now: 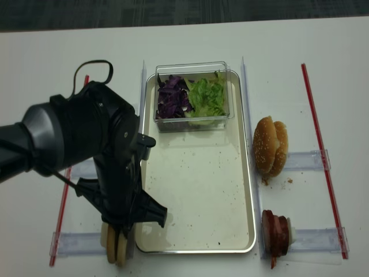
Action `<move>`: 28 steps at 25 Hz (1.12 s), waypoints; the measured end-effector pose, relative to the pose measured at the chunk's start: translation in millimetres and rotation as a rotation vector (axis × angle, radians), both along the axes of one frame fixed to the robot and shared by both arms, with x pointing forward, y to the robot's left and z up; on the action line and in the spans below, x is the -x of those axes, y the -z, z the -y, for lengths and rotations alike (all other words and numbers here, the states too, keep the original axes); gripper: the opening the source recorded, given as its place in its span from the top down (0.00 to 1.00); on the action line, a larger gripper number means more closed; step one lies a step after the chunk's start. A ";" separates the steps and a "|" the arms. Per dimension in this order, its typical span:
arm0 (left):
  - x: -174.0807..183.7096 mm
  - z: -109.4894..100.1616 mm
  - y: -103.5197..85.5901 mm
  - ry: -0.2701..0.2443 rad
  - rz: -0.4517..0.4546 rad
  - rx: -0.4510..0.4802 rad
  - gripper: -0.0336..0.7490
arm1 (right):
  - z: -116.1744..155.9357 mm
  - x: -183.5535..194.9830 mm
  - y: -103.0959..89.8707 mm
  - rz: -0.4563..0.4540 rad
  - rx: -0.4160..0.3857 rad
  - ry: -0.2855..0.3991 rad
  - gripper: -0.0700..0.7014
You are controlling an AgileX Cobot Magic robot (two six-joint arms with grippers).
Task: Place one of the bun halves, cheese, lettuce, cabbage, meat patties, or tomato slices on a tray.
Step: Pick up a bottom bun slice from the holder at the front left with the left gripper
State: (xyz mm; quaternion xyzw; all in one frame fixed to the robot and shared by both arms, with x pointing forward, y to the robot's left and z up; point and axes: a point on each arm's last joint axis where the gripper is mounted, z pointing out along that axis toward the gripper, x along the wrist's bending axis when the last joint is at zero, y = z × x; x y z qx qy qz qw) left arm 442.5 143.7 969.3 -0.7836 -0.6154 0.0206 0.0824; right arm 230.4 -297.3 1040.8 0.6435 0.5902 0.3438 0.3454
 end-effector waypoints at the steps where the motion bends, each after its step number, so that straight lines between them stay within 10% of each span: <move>1: -0.3 0.2 -1.1 0.000 -0.002 -0.002 0.90 | 0.0 0.0 0.0 0.000 0.000 0.000 0.19; 28: -30.6 24.9 -55.3 0.036 0.144 0.125 0.91 | 0.0 0.0 0.0 0.000 0.000 0.000 0.19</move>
